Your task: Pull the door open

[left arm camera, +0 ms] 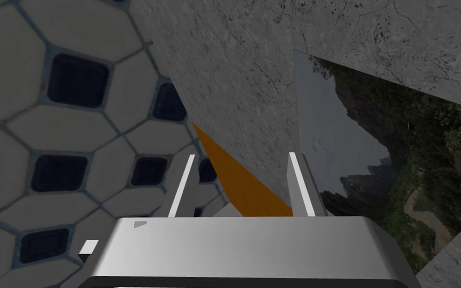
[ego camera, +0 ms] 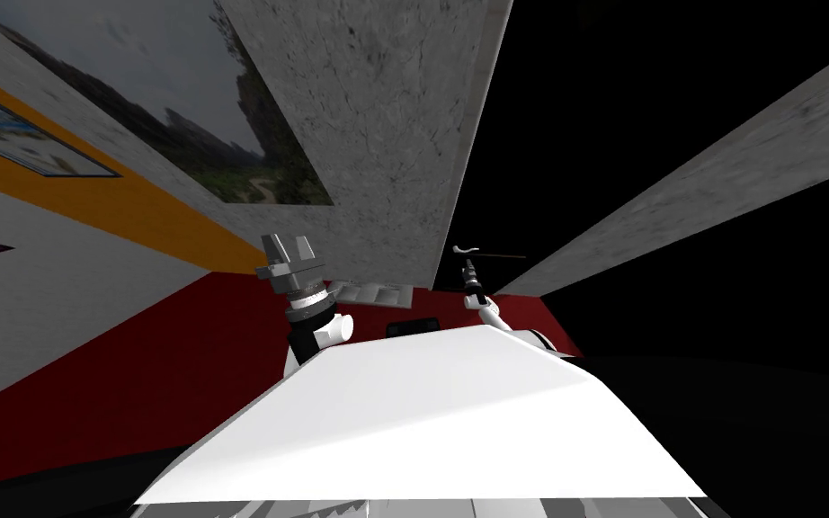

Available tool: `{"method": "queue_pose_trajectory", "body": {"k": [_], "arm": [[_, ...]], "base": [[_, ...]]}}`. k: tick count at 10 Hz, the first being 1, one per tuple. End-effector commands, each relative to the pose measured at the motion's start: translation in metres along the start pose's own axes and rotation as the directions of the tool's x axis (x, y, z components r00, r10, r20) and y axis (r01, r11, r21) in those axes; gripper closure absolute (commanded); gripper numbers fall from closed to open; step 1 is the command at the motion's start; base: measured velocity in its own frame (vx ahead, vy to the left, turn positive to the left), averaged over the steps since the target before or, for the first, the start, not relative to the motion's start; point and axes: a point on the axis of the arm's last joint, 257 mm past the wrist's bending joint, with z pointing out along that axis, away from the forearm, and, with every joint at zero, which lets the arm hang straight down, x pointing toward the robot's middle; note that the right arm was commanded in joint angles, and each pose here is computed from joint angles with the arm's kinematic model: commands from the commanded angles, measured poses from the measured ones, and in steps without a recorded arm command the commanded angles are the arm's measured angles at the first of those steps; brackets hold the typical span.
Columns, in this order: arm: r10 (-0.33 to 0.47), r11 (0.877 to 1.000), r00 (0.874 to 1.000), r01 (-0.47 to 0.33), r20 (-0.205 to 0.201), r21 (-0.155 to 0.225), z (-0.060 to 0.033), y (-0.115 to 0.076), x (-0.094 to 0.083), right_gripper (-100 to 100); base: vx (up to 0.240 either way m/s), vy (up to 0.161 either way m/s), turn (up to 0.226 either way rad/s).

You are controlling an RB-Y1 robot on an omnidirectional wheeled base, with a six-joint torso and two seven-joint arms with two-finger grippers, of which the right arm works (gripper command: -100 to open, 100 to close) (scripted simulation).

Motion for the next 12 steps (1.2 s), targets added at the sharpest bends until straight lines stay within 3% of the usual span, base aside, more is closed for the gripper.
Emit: {"method": "queue_pose_trajectory", "body": {"k": [1,7,8,9,10,12], "arm": [[0.001,1.000,1.000,-0.001,0.016,0.003,-0.0033,-0.002,-0.013,-100],[0.002,1.000,0.997,-0.003,0.075,0.013,-0.0173,-0.009,-0.061,-100],[0.002,1.000,0.997,-0.003,0.082,0.014,-0.0192,-0.010,-0.068,-100],[0.002,1.000,0.997,-0.003,0.077,0.011,-0.0176,-0.009,-0.063,-100],[0.002,1.000,0.997,-0.003,0.077,0.011,-0.0176,-0.009,-0.063,100],[0.002,1.000,0.997,-0.003,0.077,0.011,-0.0176,-0.009,-0.063,100]], "base": [[0.125,-0.023,0.115],[0.194,-0.019,0.107],[0.175,-0.044,0.079],[0.074,-0.023,0.017],[-0.009,0.003,-0.012],[-0.025,0.005,-0.003]]}}
